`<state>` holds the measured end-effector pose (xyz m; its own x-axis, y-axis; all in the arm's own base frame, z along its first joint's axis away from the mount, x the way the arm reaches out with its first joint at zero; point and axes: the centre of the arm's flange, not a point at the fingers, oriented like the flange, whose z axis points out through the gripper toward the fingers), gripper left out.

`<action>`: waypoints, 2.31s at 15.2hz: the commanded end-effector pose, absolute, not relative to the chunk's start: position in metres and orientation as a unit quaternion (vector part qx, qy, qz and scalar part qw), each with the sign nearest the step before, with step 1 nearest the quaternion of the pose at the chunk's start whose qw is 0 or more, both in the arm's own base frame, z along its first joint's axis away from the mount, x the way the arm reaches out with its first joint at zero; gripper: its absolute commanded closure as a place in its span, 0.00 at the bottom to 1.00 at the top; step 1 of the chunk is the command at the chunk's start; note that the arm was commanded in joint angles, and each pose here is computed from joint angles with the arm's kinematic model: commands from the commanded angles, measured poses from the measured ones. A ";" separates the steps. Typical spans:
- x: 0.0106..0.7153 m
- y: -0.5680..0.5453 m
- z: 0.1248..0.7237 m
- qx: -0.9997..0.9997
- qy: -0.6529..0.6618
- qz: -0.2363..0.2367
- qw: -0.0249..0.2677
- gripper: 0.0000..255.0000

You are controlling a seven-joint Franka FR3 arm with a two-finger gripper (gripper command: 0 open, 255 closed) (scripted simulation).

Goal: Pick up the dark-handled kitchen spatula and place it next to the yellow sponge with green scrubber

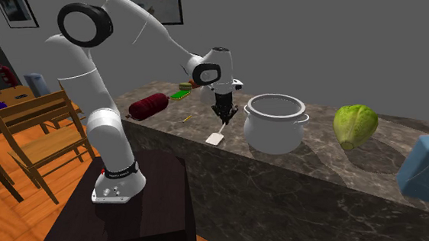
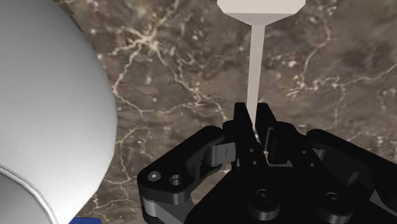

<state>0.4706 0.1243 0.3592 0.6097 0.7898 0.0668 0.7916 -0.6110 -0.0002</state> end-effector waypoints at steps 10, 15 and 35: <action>0.470 0.123 0.418 -0.897 -0.441 -0.030 0.015 1.00; 0.456 0.146 0.433 -0.897 -0.441 -0.030 0.015 1.00; 0.320 0.372 0.433 -0.897 -0.441 -0.030 0.015 1.00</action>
